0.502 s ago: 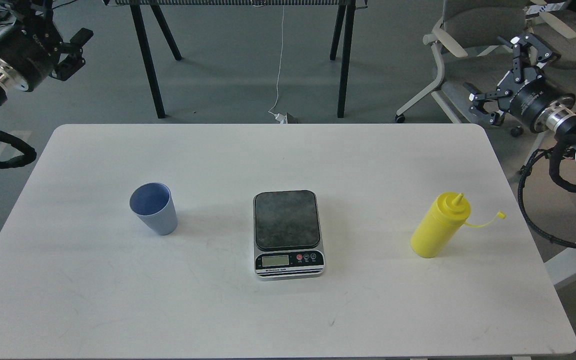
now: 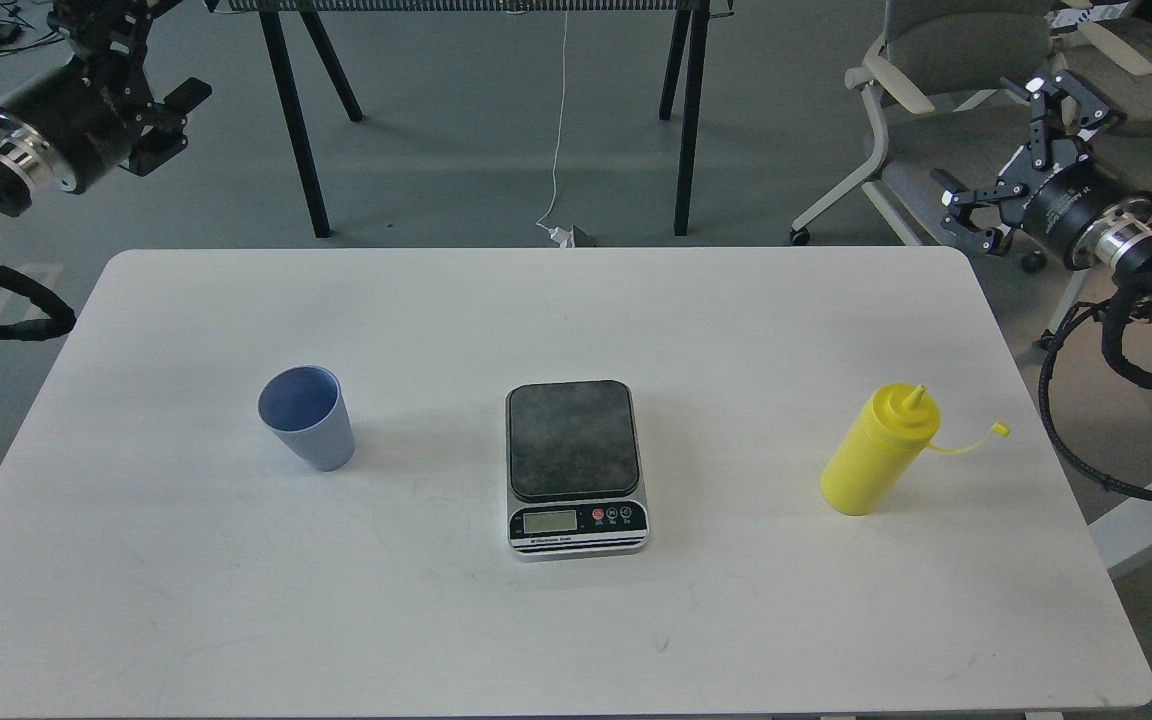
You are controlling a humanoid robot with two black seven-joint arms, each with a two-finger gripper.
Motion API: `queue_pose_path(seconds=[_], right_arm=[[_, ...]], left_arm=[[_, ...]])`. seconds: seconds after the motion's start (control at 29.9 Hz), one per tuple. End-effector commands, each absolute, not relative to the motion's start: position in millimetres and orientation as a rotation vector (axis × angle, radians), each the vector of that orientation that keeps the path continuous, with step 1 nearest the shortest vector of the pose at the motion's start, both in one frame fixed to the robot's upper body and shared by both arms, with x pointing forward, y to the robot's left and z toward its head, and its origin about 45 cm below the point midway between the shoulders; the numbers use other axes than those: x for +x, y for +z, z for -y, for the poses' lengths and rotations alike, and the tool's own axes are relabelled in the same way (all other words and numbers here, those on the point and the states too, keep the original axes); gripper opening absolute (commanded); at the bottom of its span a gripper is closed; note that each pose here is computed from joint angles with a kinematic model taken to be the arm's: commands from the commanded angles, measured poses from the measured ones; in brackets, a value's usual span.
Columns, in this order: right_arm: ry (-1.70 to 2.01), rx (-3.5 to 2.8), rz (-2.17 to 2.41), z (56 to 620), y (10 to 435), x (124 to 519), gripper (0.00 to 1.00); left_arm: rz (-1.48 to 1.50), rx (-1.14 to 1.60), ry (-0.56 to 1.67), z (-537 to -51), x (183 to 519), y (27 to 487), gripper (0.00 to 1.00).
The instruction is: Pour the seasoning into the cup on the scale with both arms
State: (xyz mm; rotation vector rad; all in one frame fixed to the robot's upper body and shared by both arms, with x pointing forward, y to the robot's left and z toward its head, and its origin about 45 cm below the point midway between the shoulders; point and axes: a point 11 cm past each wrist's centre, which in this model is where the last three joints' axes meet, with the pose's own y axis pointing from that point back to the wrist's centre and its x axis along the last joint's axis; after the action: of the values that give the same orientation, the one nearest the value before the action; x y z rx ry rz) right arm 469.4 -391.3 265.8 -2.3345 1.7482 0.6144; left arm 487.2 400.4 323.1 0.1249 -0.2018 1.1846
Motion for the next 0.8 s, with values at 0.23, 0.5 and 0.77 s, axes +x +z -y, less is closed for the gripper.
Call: queue_pose_path(seconds=[0.23,0.5,0.77], right_arm=[[0.624,-2.343,-1.731,384,264,471,0.99],[0.630,-2.346,-1.725,382,262,471,0.99],[0.628,-2.346,-1.722,382,263,470,0.99]], left_arm=[[0.198,-0.060,1.333,-423,499,357,1.00],[0.236,-0.017,1.281,-405,507,365,1.00],[0.565,0.529,1.032,-386,512,391,1.00]])
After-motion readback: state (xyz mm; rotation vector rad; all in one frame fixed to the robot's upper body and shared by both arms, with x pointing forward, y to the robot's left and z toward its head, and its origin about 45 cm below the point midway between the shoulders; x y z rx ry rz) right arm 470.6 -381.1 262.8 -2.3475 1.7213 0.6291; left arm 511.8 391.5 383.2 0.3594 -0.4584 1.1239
